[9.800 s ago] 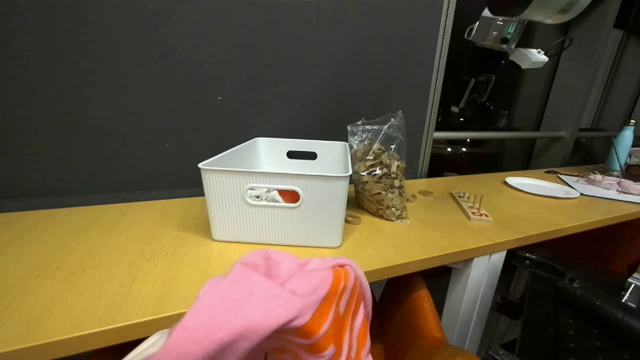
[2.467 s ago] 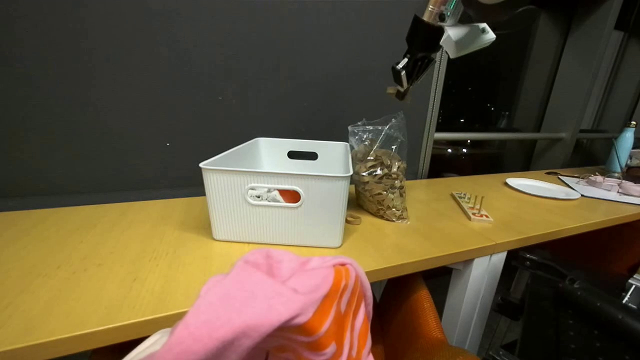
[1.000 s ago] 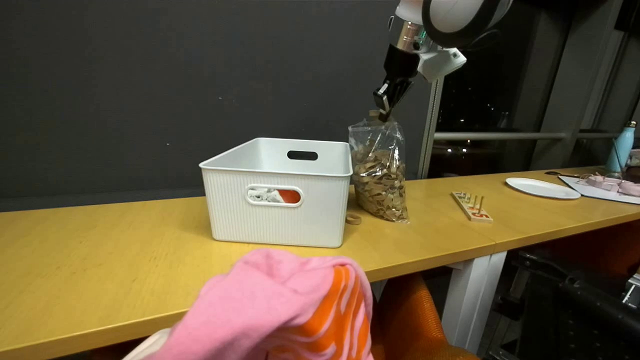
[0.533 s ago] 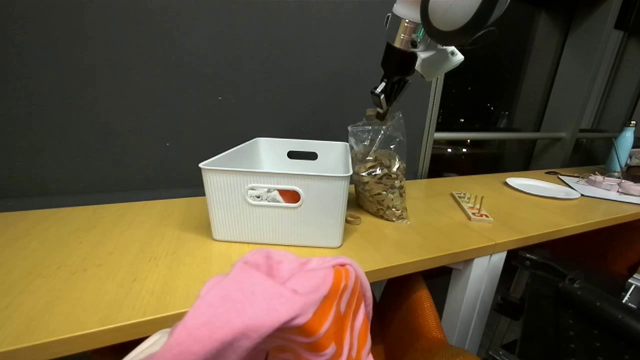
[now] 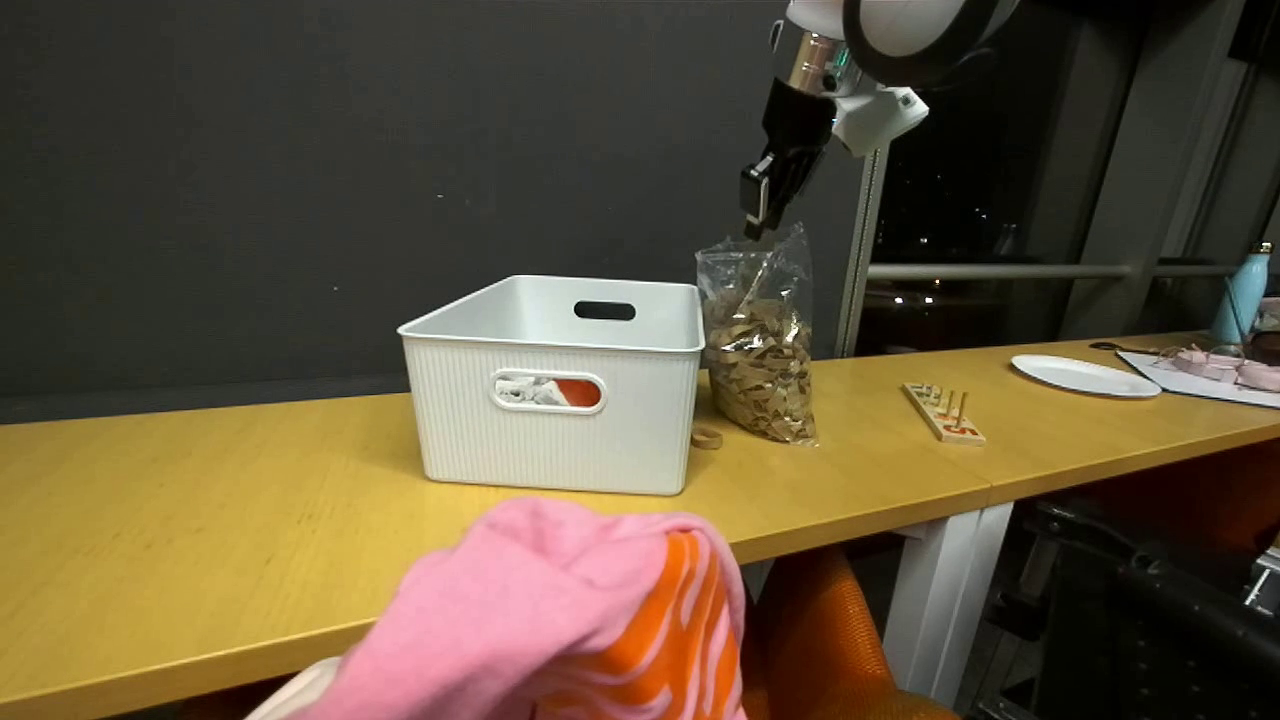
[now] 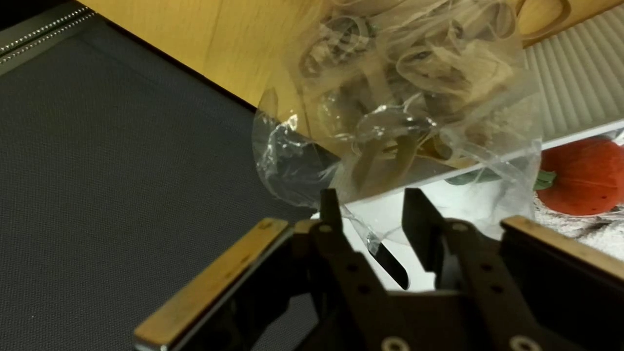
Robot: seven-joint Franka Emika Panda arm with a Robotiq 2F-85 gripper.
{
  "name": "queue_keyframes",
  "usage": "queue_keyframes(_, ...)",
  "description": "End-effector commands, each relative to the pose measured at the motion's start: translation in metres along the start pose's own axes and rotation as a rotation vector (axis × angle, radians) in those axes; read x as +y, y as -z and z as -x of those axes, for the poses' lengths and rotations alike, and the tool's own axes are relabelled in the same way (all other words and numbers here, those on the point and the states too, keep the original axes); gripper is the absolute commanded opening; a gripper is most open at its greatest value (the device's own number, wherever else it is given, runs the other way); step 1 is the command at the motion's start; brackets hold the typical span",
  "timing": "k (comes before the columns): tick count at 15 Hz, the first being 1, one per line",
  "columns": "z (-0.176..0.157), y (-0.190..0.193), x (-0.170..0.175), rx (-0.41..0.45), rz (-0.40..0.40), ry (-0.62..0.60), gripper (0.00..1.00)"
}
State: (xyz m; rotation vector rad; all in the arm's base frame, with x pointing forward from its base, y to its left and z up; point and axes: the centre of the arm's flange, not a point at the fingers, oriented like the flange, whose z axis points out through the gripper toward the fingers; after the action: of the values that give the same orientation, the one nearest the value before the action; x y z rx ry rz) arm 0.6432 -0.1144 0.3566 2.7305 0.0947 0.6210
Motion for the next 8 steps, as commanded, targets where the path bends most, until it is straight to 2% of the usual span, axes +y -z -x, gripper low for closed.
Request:
queue_keyframes(1, 0.003, 0.016, 0.004, 0.002, 0.005, -0.012, 0.71)
queue_keyframes(5, 0.022, 0.037, 0.011, 0.007, 0.000, -0.034, 0.99)
queue_keyframes(8, 0.039, 0.047, 0.021, -0.011, -0.003, -0.066, 1.00)
